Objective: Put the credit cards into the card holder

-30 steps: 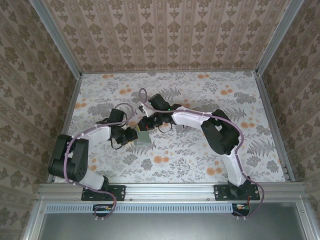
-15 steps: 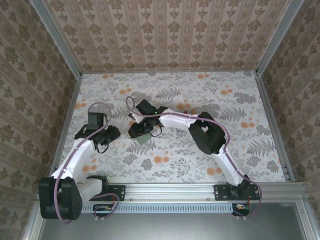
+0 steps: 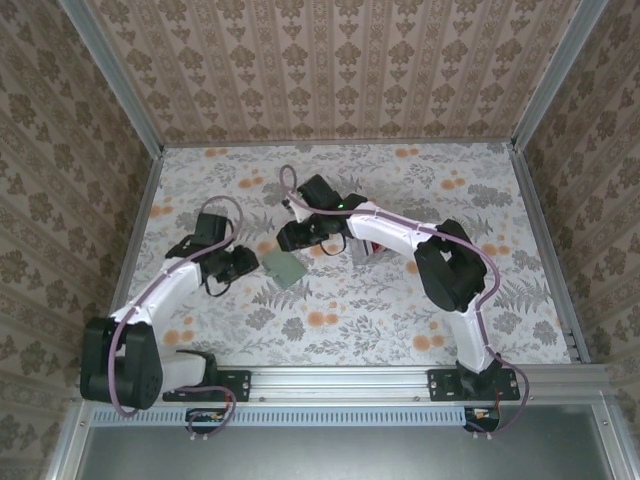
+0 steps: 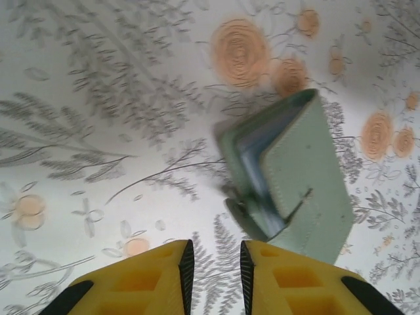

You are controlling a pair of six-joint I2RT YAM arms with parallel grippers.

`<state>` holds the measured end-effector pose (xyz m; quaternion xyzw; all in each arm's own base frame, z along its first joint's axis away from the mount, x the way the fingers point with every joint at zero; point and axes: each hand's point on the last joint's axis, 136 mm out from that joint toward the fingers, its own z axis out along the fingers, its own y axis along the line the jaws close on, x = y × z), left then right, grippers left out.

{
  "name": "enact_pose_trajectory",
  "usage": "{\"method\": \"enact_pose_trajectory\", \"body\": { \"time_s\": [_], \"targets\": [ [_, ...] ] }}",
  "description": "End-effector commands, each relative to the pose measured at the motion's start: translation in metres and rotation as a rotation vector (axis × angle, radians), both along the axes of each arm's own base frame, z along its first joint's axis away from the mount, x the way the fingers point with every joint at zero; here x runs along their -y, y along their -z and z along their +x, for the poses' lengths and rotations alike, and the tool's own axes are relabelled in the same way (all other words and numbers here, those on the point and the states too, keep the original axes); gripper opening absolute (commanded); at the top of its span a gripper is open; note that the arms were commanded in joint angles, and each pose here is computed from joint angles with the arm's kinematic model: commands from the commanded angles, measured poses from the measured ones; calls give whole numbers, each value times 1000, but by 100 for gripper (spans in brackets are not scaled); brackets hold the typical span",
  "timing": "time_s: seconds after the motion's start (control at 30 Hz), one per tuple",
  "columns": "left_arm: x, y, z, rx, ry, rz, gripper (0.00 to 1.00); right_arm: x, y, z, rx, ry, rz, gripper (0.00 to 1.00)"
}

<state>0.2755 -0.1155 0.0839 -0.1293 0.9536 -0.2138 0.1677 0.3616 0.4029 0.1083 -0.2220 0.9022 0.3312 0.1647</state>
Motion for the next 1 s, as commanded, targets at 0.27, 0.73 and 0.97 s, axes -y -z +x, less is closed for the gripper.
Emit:
{"method": "enact_pose_trajectory", "body": {
  "time_s": [0.27, 0.73, 0.97],
  "targets": [
    [31, 20, 22, -70, 107, 101, 29, 7, 69, -22, -171, -43, -112, 47],
    [13, 111, -10, -290, 78, 222, 10, -21, 88, -43, -288, -88, -66, 50],
    [15, 94, -2, -239, 72, 208, 11, -28, 72, -35, -268, -75, 2, 22]
  ]
}}
